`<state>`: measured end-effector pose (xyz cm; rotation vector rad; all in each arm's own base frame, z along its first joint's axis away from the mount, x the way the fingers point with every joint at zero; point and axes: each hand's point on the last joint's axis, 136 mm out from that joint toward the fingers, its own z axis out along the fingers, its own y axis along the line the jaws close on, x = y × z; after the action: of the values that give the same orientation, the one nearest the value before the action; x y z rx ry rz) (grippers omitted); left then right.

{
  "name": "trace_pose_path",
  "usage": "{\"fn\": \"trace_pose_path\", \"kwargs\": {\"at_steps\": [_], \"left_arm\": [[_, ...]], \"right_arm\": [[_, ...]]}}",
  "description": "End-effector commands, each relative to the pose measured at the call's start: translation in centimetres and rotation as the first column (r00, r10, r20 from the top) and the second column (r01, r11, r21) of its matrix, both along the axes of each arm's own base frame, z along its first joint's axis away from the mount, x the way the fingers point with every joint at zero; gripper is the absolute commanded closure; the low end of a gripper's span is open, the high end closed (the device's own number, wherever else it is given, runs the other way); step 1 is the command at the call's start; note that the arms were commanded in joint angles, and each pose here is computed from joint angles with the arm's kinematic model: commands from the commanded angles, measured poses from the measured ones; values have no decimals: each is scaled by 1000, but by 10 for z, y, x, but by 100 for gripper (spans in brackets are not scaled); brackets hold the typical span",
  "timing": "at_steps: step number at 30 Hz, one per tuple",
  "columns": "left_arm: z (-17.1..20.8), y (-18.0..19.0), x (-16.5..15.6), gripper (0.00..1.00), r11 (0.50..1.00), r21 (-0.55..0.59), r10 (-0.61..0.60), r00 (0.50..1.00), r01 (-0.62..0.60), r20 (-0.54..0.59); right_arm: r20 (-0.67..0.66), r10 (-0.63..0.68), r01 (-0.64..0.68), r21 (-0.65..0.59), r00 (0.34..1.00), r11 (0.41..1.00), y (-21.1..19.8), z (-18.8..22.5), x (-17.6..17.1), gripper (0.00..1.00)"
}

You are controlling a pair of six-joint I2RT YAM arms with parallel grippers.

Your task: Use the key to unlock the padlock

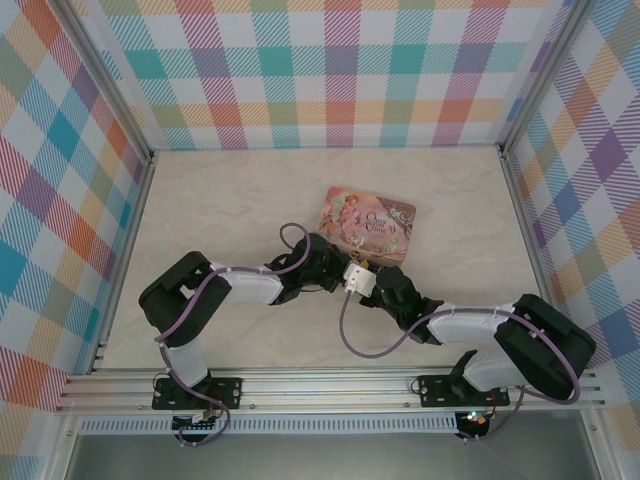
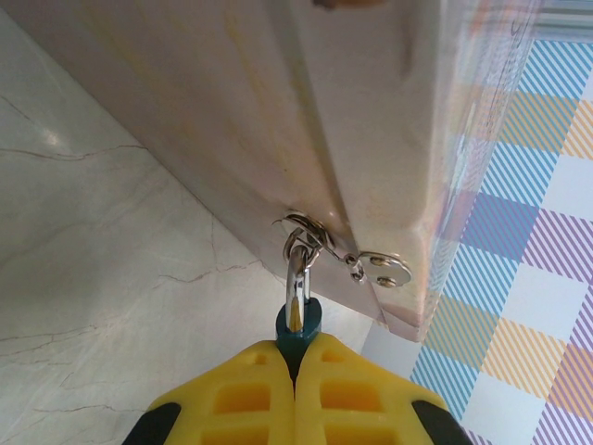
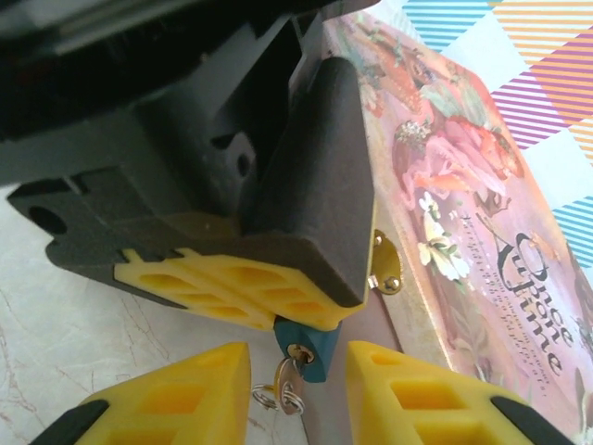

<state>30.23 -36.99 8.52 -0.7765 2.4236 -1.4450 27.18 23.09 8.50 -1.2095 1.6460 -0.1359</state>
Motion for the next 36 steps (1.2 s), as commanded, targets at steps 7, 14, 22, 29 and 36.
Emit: {"fn": "trace_pose_path", "kwargs": {"at_steps": [7,14,22,29,36], "left_arm": [[28,-15,8,100,996,-89,-13,999,17,48],[28,-15,8,100,996,-89,-12,999,16,46],[26,-15,8,100,995,-97,-8,999,12,37],[30,-16,8,100,994,-105,-6,999,10,42],[33,-14,8,100,994,-113,1,999,4,48]], "right_arm": [[20,-7,6,24,1000,1000,3,8,8,71],[15,-11,11,23,1000,1000,1,5,7,80],[13,-33,33,35,999,999,0,11,10,96],[-23,-115,116,72,993,991,-4,26,18,100],[-109,-223,236,126,969,964,-3,35,30,100]]}}
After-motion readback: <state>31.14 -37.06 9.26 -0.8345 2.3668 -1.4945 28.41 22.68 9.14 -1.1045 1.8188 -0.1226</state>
